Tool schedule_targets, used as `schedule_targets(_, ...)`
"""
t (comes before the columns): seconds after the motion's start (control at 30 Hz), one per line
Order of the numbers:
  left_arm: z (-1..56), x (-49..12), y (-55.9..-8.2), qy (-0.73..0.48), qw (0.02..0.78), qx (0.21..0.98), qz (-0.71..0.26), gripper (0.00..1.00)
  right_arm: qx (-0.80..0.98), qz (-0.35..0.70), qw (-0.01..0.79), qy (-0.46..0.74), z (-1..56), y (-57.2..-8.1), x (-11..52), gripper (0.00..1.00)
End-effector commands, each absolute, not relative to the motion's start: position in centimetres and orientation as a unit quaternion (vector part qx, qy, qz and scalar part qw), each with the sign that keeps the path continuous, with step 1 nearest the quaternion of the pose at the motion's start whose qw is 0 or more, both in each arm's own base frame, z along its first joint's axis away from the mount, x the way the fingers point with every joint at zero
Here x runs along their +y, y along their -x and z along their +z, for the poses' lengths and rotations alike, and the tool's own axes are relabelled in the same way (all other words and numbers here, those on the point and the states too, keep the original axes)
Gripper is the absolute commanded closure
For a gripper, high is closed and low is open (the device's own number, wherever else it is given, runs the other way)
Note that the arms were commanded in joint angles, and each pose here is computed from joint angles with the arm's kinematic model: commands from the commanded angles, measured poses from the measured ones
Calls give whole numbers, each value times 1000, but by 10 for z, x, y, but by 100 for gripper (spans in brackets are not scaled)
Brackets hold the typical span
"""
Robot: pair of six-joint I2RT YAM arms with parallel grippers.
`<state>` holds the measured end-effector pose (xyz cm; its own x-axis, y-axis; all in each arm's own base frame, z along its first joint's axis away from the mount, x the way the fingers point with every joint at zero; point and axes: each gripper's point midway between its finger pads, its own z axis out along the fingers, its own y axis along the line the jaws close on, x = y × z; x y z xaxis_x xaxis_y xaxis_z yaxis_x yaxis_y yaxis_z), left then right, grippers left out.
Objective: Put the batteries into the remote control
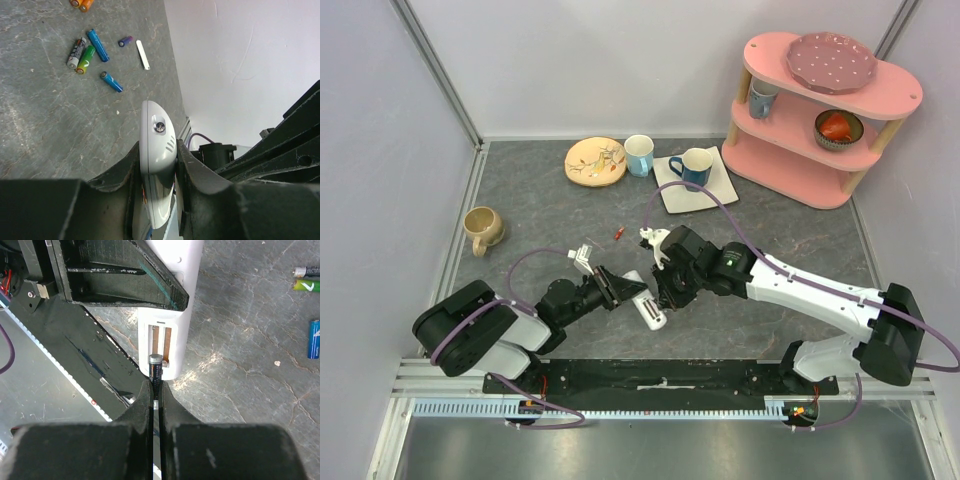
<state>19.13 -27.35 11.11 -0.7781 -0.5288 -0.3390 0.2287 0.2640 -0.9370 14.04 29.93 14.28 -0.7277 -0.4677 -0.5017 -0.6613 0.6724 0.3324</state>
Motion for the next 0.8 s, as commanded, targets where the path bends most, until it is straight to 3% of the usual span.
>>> schedule_targets(0.0,218,-278,-185,22,412,577,-705,98,884,267,204,325,169,-137,297,100)
schedule_targets(0.77,229,-291,-186,13,397,567,-722,98,897,238,216,305,145,-153,303,100)
